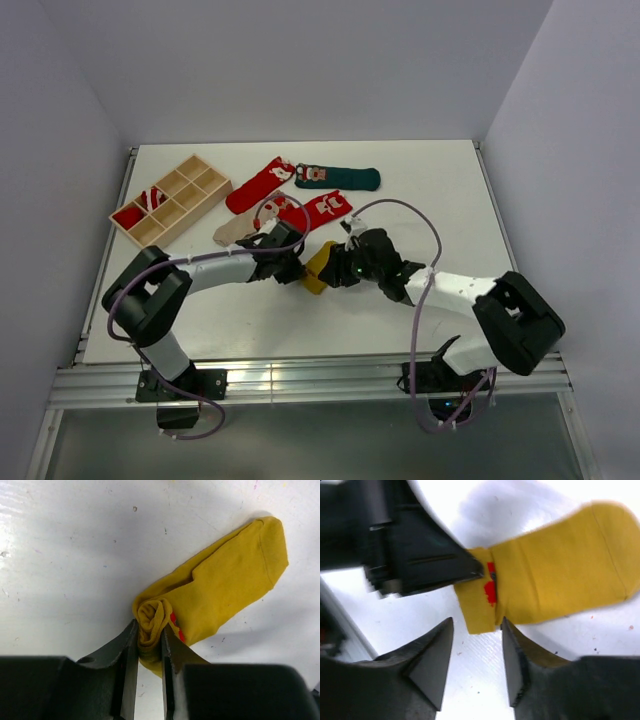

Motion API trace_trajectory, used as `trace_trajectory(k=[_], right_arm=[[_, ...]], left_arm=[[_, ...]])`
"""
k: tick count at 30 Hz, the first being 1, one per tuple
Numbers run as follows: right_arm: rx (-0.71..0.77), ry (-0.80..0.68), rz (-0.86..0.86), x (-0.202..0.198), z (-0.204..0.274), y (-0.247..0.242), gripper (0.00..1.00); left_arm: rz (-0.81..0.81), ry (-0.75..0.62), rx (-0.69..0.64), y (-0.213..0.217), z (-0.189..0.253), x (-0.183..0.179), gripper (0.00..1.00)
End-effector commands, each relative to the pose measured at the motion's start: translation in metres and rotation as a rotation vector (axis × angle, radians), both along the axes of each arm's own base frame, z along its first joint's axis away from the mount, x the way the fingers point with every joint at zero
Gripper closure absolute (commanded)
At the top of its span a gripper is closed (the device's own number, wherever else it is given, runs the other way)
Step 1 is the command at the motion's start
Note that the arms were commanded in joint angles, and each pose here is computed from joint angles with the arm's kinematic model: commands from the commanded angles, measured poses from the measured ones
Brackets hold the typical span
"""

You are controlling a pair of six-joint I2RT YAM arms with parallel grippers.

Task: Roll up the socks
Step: Roll the sock at the center of the board.

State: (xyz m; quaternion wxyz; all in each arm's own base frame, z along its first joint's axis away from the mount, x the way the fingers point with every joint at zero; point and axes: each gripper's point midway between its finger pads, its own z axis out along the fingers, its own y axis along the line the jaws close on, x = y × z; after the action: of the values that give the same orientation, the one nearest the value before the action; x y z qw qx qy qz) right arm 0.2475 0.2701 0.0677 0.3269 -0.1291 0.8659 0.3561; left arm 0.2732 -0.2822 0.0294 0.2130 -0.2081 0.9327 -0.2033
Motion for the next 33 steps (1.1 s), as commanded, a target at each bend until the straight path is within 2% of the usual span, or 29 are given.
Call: trace_trajectory(k=[1, 6, 9, 16, 24, 29, 30, 32, 33], right_arm=[[-0.227, -0.262, -0.09, 0.018, 0.011, -0.018, 0.48], [-0.289, -0.415, -0.003, 0.001, 0.022, 0.01, 0.45], [-0.324, -0.455, 0.023, -0.004, 0.02, 0.024, 0.44], [-0.408, -0.488, 0.056, -0.007, 0.002, 0.045, 0.43], [-0.518, -0.463, 0.102, -0.012, -0.034, 0.048, 0.45], [-0.574, -0.407, 0.125, -0.017, -0.055, 0.044, 0.57], [-0.58, -0.396, 0.13, -0.018, -0.058, 0.044, 0.64], [-0.611, -0.358, 0.136, -0.021, -0.069, 0.038, 0.71], [-0.615, -0.345, 0.134, -0.022, -0.071, 0.037, 0.81]], left_arm=[[-0.062, 0.057, 0.103, 0.011, -0.013, -0.01, 1.0], [-0.093, 0.082, 0.108, 0.006, -0.015, -0.012, 1.0], [-0.108, 0.091, 0.114, 0.006, -0.017, -0.012, 1.0], [-0.125, 0.098, 0.111, 0.005, -0.017, -0.011, 1.0], [-0.143, 0.108, 0.097, 0.001, -0.019, -0.013, 1.0], [-0.154, 0.106, 0.082, -0.003, -0.018, -0.011, 1.0], [-0.16, 0.101, 0.077, -0.005, -0.016, -0.011, 1.0], [-0.16, 0.09, 0.07, -0.005, -0.013, -0.009, 0.99], [-0.162, 0.083, 0.062, -0.006, -0.009, -0.008, 0.98]])
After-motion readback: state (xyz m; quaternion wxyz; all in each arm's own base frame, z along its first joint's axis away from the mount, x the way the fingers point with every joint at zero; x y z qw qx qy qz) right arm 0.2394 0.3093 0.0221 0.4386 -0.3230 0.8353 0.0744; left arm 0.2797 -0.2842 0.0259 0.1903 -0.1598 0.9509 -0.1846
